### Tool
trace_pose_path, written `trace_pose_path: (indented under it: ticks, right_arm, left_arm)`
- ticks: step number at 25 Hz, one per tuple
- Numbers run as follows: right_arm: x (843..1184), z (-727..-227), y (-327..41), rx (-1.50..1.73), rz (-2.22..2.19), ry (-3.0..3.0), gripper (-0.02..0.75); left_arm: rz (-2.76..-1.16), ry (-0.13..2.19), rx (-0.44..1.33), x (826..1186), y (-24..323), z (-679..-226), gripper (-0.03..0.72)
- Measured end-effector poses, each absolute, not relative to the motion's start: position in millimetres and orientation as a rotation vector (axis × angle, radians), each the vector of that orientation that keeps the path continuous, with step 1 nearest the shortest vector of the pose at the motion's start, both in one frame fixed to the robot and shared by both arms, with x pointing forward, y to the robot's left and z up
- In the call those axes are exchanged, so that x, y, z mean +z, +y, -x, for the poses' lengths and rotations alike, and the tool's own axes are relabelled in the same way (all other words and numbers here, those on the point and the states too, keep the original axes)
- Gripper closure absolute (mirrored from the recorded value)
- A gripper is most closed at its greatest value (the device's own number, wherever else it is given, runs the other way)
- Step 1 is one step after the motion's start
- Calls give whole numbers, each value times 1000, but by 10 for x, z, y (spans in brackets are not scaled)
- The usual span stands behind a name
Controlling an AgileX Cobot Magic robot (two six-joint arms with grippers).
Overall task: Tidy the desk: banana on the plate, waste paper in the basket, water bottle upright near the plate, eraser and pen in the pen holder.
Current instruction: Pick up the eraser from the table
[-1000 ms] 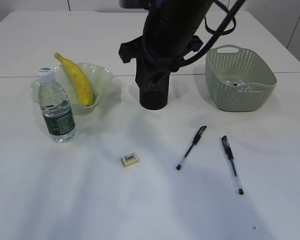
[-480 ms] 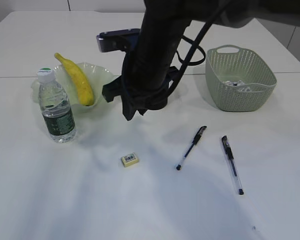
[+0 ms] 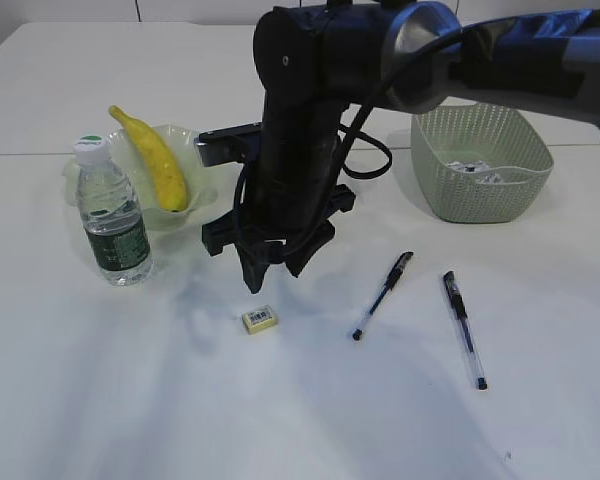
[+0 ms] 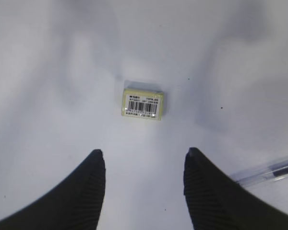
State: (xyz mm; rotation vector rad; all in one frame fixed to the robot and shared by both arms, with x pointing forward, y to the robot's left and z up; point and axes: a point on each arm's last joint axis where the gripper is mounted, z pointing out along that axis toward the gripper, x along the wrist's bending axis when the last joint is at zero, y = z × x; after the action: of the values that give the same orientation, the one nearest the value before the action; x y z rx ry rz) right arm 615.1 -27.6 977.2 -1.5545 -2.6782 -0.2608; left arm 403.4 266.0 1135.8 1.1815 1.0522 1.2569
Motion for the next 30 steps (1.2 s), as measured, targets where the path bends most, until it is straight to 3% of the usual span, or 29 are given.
trace_pose_path:
  ticks: [10, 19, 30]
  right_arm:
    - [9802, -6227, -137, -524, 1590, -2610, 339]
    - [9782, -6253, -115, -566, 1601, -2601, 338]
    - [9415, -6296, -107, -437, 1600, -2610, 338]
  left_arm:
    - [-1198, 1047, 1241, 11348, 2645, -4034, 185]
    - [-1198, 1047, 1241, 11348, 2645, -4034, 186]
    - [-1198, 1047, 1241, 11348, 2645, -4034, 187]
